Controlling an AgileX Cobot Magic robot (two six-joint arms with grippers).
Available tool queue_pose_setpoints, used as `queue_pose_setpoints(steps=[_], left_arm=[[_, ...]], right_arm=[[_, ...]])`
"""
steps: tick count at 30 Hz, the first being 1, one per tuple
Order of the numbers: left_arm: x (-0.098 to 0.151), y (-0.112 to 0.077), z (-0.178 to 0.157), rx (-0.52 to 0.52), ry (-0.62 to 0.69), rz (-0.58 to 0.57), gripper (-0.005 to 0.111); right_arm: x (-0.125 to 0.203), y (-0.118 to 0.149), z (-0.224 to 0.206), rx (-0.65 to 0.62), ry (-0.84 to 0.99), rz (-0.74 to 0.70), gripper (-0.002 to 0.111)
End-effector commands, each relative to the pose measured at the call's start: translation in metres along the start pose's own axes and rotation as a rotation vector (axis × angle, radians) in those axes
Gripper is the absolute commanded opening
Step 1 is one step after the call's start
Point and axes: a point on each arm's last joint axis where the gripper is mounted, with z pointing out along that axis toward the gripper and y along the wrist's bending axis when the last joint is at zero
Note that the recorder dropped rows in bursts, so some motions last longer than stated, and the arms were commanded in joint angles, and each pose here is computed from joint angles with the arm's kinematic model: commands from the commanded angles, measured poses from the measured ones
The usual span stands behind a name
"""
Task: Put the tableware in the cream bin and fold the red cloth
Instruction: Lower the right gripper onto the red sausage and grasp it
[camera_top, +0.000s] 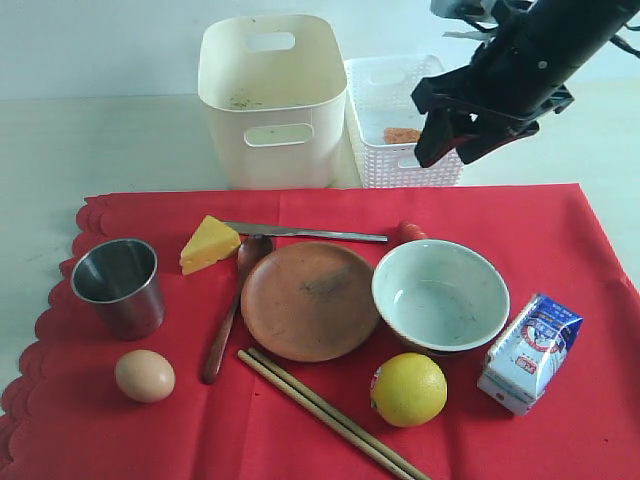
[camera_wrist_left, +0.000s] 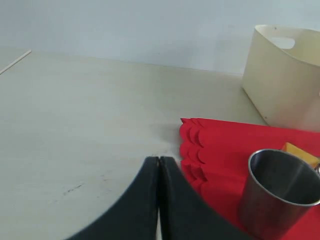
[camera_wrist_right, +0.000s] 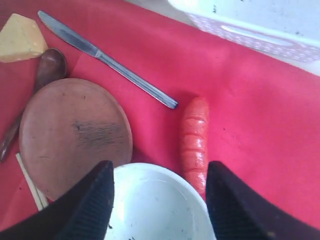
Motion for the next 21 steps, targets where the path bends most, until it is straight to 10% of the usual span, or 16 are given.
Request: queue_pose_setpoints(steps=[1, 21], left_arm=[[0.0, 0.0, 0.0, 0.008, -0.006, -0.001, 0.001], [0.0, 0.0, 0.0, 0.007, -0.006, -0.001, 0.001]], right_arm=[[-0.002, 0.015, 0.011, 0.01, -0.004, -0.07, 0.054], [-0.001, -0.002, 0.081, 0.12, 0.114, -0.013, 0.054]])
